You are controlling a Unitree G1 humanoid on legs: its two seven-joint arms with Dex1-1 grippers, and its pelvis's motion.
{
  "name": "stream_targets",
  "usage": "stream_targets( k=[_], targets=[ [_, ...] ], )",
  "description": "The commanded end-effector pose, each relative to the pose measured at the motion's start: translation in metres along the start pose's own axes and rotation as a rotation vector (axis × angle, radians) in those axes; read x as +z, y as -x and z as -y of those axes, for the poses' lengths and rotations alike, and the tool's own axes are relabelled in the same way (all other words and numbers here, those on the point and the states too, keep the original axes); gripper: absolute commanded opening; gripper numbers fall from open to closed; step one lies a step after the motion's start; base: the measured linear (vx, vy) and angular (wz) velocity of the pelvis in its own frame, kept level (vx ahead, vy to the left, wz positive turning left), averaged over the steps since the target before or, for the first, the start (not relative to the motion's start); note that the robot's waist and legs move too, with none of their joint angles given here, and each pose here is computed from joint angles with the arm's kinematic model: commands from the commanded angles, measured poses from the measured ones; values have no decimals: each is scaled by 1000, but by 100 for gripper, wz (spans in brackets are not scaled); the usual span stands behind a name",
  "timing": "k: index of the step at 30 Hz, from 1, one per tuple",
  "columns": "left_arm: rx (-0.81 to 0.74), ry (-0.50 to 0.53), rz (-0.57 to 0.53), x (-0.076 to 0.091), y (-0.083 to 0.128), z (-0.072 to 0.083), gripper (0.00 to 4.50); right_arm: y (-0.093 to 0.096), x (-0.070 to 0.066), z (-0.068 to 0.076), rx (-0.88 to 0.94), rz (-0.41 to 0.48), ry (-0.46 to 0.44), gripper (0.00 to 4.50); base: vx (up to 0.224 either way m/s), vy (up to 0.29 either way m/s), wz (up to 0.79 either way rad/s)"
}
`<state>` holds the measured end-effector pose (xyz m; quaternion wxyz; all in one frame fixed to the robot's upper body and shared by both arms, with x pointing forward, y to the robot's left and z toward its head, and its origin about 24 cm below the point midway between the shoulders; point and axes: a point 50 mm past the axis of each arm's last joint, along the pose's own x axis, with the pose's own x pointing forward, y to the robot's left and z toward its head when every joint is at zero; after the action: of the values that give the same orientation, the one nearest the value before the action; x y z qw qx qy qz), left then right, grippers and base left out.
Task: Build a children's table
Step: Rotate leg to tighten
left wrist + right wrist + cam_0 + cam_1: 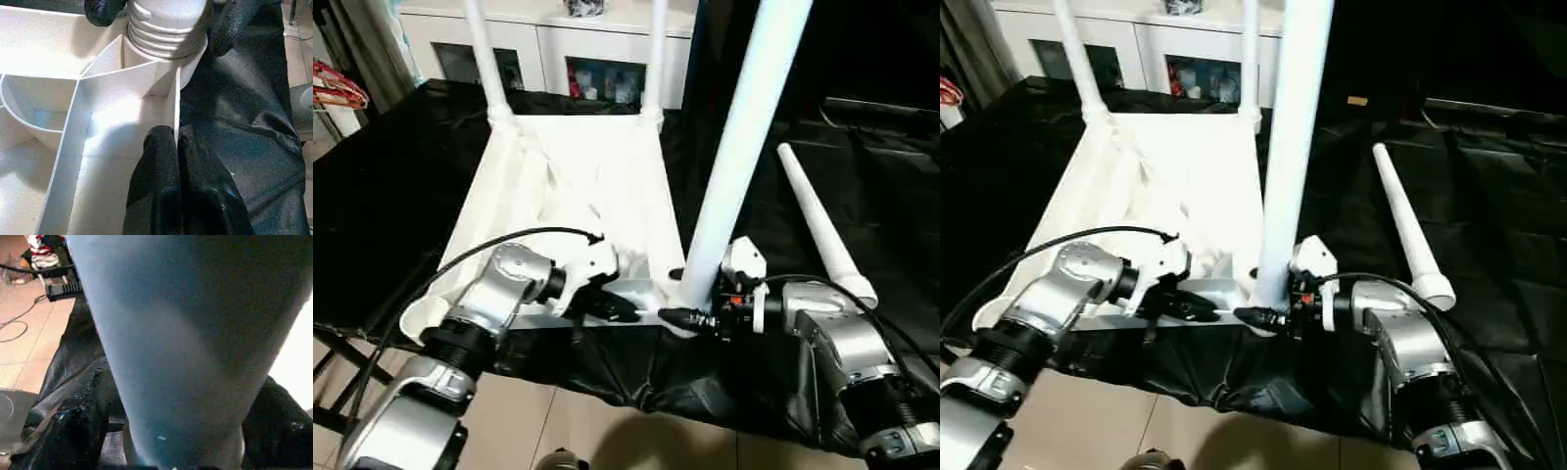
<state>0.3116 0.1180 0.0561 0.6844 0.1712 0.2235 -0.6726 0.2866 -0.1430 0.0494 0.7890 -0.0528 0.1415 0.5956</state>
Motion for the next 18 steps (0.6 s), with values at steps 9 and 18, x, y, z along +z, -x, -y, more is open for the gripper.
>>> stream_targets(
  k=[9, 18],
  targets=[
    [59, -44, 62, 17, -5, -6, 0, -15, -13, -17, 49, -16, -32, 270, 0, 0, 0],
    [303, 41, 145, 37, -32, -22, 0, -34, -21, 8, -428, 62, -160, 261, 0, 0, 0]
  ],
)
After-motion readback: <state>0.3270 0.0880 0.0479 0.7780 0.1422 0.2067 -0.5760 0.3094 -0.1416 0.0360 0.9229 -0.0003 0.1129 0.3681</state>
